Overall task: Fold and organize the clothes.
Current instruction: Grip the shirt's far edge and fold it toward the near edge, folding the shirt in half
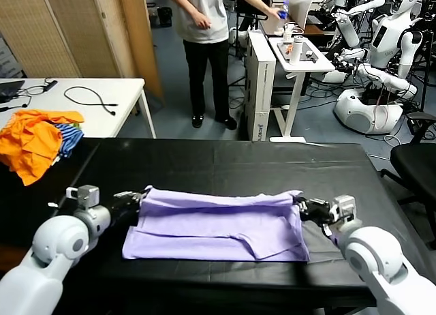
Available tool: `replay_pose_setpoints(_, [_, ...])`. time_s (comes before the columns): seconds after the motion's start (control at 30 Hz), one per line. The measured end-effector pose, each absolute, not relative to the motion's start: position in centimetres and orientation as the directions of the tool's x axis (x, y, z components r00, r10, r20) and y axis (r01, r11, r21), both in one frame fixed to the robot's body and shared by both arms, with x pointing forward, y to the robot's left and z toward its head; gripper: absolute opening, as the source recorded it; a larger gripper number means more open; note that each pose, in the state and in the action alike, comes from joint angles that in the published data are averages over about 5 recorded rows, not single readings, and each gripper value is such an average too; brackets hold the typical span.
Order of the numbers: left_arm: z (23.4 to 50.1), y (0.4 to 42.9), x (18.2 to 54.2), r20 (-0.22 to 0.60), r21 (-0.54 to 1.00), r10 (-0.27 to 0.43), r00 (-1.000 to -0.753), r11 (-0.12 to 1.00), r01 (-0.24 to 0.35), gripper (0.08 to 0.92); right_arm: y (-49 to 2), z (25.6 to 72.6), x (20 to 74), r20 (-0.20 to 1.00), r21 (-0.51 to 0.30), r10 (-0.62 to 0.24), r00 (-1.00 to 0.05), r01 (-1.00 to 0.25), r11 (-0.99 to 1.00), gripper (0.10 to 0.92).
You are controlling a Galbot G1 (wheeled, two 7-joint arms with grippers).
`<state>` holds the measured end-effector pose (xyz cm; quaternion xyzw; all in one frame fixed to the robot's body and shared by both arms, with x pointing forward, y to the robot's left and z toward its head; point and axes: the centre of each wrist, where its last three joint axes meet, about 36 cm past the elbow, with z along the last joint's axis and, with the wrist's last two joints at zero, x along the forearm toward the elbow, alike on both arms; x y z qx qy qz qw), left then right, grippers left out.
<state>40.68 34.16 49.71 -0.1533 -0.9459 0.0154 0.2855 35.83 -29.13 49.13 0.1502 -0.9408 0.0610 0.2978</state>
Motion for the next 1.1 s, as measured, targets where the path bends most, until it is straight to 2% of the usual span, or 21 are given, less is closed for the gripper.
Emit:
replay_pose_setpoints(0.4, [48.1, 33.6, 38.3, 0.584, -0.091, 0.287, -0.759, 0.953, 0.290, 0.147, -28.9, 47.5, 34.5, 0.626, -0.014, -0.246, -0.740, -0.327, 0.945, 0.140])
replay_pose_setpoints(0.7, [47.6, 34.0, 36.9, 0.603, -0.083, 0.267, -0.752, 0.958, 0.274, 0.147, -29.3, 47.2, 34.7, 0.632, -0.027, -0.232, -0.739, -0.320, 0.947, 0.140])
replay_pose_setpoints(1.1, [46.8, 34.0, 35.3, 0.620, -0.069, 0.240, -0.747, 0.965, 0.252, 0.147, -28.7, 47.6, 33.6, 0.635, -0.020, -0.255, -0.729, -0.346, 0.938, 0.140])
